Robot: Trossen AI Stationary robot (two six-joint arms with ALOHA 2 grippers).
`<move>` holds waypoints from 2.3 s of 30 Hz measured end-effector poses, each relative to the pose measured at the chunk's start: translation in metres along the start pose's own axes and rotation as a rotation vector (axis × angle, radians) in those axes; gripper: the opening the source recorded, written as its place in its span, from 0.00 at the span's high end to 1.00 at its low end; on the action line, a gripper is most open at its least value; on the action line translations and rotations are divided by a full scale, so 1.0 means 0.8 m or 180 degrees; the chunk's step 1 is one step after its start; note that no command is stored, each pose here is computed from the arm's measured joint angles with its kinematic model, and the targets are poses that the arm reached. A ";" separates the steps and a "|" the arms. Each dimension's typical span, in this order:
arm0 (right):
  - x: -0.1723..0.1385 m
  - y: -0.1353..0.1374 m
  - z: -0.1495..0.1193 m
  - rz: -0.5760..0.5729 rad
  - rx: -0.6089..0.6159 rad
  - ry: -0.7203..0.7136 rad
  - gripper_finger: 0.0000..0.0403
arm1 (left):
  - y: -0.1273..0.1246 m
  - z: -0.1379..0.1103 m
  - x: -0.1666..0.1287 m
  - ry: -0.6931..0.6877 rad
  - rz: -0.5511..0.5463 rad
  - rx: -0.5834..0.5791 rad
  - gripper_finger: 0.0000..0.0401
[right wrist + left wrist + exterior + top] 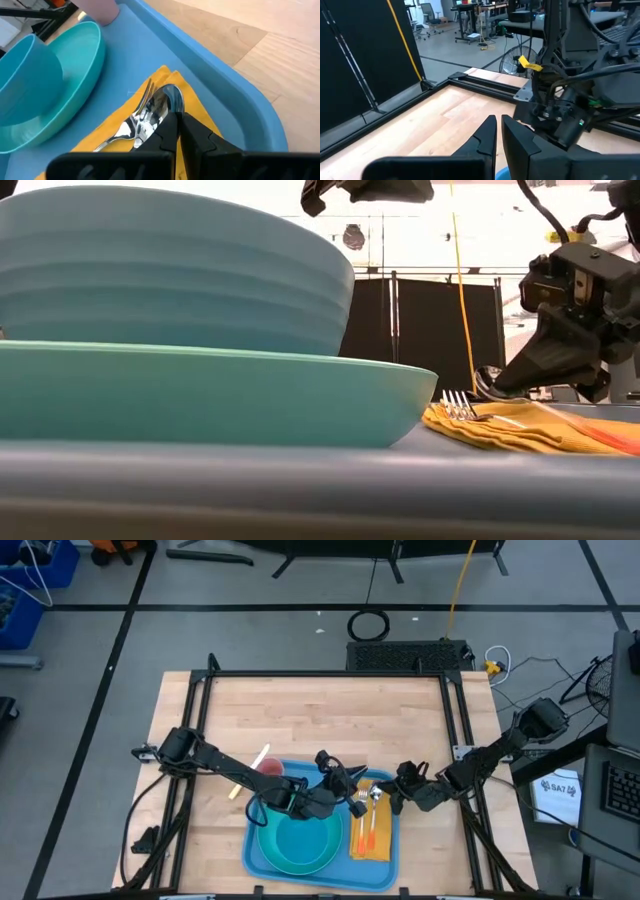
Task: Set up tray
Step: Put the orange spoon on the yellow napkin to the right of the orange fork, then put the yellow knife on the yellow napkin to the right of the orange spoon
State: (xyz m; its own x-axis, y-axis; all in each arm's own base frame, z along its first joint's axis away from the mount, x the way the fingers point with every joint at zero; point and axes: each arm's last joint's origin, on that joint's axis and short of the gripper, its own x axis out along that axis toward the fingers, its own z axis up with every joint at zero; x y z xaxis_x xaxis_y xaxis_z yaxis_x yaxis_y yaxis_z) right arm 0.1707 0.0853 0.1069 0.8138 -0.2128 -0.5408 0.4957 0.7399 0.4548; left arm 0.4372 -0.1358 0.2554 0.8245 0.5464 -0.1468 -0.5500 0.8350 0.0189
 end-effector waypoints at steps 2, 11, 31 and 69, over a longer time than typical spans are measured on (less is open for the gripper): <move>0.000 0.000 0.000 0.0006 0.0003 -0.0002 1.00 | 0.000 0.000 0.000 0.0000 0.0000 0.0000 0.92; 0.000 0.002 0.000 0.0067 0.0014 0.0067 1.00 | 0.001 0.000 0.001 -0.0002 0.0014 -0.0002 0.92; 0.000 0.008 0.002 0.0274 -0.0109 0.0060 0.85 | 0.001 0.000 0.001 -0.0002 0.0022 -0.0033 0.92; -0.017 0.033 0.042 0.0789 -0.0746 -0.0674 0.70 | 0.042 0.013 -0.051 0.0042 0.0173 0.0061 0.92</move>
State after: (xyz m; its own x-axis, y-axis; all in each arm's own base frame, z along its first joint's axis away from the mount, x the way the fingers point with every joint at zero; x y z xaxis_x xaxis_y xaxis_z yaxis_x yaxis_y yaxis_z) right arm 0.1828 0.0864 0.1506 0.9567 -0.1182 -0.2660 0.2137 0.9056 0.3663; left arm 0.3867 -0.1296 0.2727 0.7916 0.5902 -0.1582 -0.5911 0.8053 0.0462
